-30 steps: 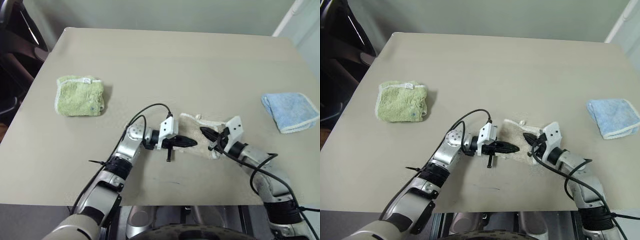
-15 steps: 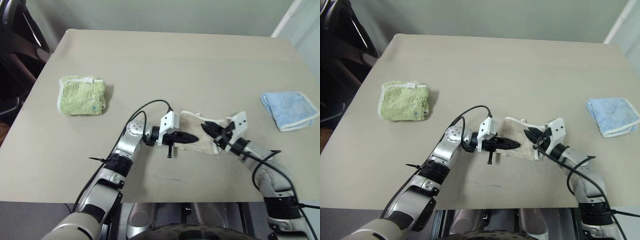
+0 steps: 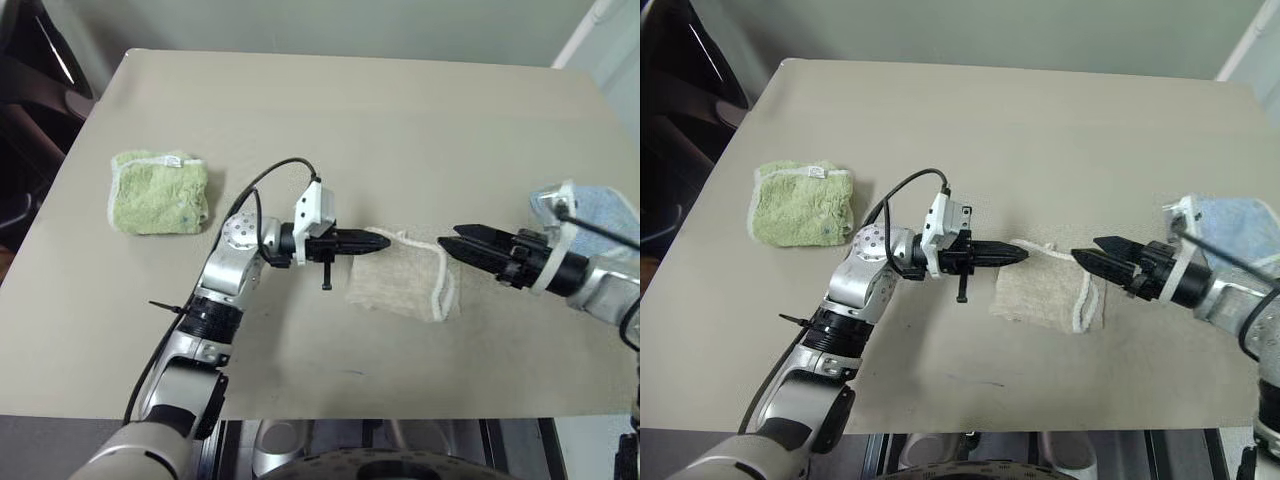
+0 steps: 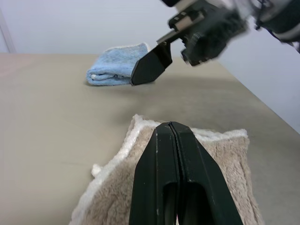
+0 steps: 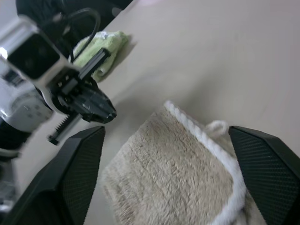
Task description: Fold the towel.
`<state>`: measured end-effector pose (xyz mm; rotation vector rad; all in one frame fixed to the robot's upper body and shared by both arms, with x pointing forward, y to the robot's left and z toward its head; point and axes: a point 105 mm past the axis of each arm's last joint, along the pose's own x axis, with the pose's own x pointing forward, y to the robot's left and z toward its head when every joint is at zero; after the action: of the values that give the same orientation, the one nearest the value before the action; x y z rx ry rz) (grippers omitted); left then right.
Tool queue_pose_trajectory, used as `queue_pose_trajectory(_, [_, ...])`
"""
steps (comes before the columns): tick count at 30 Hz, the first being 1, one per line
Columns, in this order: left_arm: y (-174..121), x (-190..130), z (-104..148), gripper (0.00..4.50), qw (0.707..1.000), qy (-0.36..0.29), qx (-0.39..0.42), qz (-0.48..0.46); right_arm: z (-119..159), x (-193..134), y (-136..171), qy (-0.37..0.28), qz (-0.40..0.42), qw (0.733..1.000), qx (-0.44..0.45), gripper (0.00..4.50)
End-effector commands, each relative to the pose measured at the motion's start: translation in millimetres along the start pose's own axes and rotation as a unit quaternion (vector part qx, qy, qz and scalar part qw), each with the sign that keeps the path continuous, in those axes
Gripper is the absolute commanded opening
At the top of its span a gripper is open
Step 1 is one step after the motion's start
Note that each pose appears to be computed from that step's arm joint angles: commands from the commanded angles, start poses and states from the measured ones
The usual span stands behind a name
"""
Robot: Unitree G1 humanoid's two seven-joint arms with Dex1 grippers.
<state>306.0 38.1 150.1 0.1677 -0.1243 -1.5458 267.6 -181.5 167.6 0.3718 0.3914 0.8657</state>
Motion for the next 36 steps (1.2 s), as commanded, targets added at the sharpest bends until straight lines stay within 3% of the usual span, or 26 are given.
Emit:
queue_pose_trajectory(1, [-6, -2, 12, 0.0, 1.0, -0.011, 0.028, -0.002, -2, -12, -2, 0.026, 0.012, 0.998, 0.057, 4.47])
queue_pose_trajectory(7, [-10, -8, 14, 0.0, 0.999, -0.001, 0.032, 0.0, -28, -22, -10, 0.111, 0.003, 0.984, 0.139, 4.47])
queue_pose_trajectory(16, [-13, -7, 18, 0.0, 0.999, 0.006, 0.032, 0.019, -59, -22, -30, 0.15, -0.041, 0.971, 0.183, 4.47])
queue_pose_trajectory(24, [-17, -8, 17, 0.0, 0.999, 0.011, 0.024, 0.022, -60, -30, -40, 0.134, -0.046, 0.971, 0.191, 4.47])
queue_pose_trajectory(36, [-19, -12, 7, 0.0, 1.0, 0.014, 0.019, 0.014, -62, 21, -20, 0.129, 0.035, 0.97, 0.201, 4.47])
